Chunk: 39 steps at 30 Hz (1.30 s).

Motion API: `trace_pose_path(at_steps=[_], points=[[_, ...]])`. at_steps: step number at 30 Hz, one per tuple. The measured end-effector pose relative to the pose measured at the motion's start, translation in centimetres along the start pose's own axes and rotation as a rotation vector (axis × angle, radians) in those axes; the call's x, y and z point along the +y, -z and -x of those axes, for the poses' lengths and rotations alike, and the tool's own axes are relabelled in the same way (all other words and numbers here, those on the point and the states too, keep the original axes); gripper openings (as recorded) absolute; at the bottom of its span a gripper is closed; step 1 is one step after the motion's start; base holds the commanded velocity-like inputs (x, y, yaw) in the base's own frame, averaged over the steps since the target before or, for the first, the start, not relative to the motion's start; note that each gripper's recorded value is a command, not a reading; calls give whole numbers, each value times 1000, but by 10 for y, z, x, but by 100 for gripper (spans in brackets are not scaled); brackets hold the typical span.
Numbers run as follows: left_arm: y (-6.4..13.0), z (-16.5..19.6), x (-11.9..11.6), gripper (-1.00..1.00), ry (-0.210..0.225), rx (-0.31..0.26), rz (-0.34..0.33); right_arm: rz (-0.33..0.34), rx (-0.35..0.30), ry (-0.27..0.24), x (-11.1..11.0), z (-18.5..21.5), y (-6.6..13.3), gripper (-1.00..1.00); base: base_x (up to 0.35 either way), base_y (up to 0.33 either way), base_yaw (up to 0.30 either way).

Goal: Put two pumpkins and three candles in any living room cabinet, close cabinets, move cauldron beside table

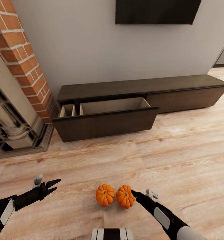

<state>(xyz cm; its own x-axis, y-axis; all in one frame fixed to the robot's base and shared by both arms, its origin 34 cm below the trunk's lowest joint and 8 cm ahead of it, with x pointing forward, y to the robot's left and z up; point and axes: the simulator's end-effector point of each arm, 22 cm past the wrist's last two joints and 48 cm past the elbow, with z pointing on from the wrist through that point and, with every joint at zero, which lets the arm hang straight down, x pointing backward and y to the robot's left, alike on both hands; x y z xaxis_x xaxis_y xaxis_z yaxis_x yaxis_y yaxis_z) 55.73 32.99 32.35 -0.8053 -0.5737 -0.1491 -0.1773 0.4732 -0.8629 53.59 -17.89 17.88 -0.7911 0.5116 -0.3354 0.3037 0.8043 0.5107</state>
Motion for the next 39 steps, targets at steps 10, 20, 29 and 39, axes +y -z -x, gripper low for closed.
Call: trace_pose_path(at_steps=[10, 20, 29, 39], points=[[-6, -10, 19, 100, 27, 22, 25, -7, 9, 2, -2, 9, -15, 100, 0, 0, 0], [-10, -21, 40, 100, 54, 44, 56, -33, 40, -9, -17, -7, -23, 100, 0, 0, 0], [-14, -31, 56, 100, 78, 64, 74, -42, 59, -8, -44, -10, -24, 100, 0, 0, 0], [-18, -42, 74, 100, 106, 82, 96, 37, 93, -38, -54, -17, -24, 100, 0, 0, 0]])
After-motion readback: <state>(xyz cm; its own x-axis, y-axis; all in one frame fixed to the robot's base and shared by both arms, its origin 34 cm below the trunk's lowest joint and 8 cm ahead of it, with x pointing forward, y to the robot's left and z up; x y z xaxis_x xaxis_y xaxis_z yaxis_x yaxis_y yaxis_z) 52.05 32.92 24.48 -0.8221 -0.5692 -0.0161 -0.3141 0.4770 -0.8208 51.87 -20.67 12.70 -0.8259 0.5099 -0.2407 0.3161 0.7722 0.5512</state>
